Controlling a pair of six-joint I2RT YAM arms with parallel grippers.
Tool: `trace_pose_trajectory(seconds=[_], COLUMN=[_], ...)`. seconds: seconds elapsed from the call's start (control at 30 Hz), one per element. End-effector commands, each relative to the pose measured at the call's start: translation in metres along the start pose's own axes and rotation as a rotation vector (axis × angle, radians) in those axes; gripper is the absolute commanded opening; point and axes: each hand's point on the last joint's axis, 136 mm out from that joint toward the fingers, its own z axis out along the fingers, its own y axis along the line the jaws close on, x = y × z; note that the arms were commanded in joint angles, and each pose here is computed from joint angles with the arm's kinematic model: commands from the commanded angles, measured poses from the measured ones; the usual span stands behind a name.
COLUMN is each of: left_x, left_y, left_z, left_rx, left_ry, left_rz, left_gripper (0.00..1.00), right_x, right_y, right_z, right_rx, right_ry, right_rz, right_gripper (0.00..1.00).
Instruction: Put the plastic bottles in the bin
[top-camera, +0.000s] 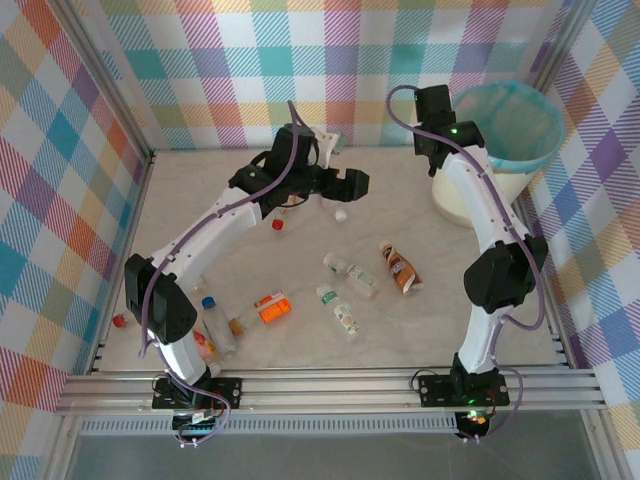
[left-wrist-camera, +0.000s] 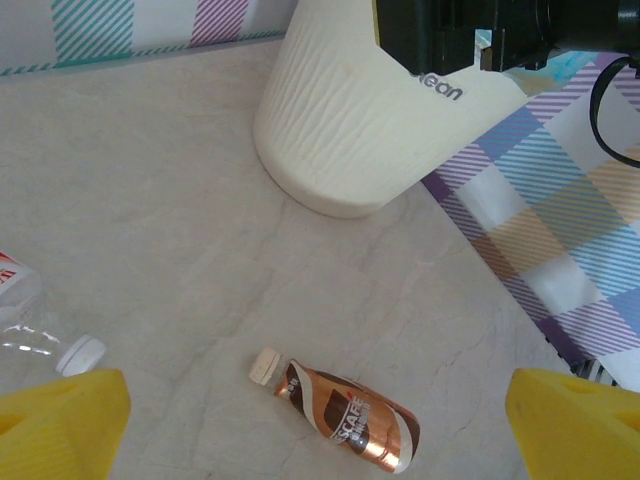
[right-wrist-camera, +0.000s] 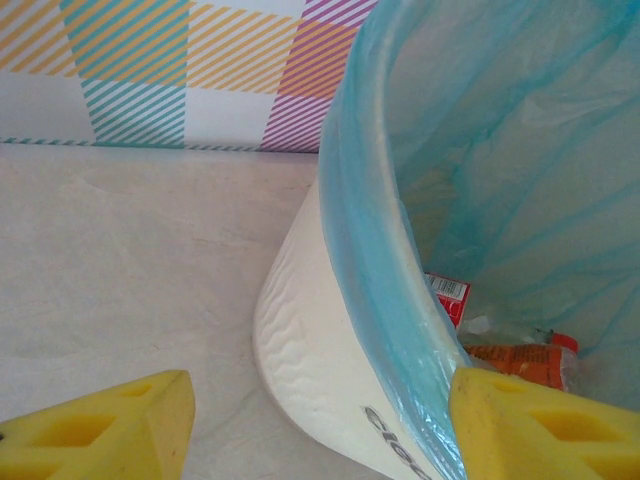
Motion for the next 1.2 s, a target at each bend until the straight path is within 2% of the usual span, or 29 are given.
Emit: trace_pose_trajectory(seconds=[0.0,0.33,0.47,0.87,1.17], left_x=[0.002,0.003,0.003,0.011,0.016], left_y=[0.0,0.0,0.0,0.005,0.011], left_z=[-0.006,-0.003,-0.001,0.001,0.0], left_rx=[0.018,0.033,0.034,0.03,0.018], left_ry=[0.01,0.011,0.013,0.034,0.048], left_rz=[-0.035,-0.058,-0.065,-0.079,-0.091], left_gripper=[0.96,0.96,0.96,0.96,0.95], right_x=[-0.01,-0.035,-0.034,0.003,0.021], right_y=[-0.026,-0.034,-0.036,-0.028,-0.008], right_z=[-0.009,-0.035,-0.037,0.001,0.019], right_rx=[0.062,0.041,0.047,0.051,-0.05], right_ry=[-0.048,-0.152,-0.16,-0.012,0.066], right_rz=[0.034,0.064,0.051,0.011,-0.011], right_gripper=[0.69,0.67,0.66,0.63,0.55])
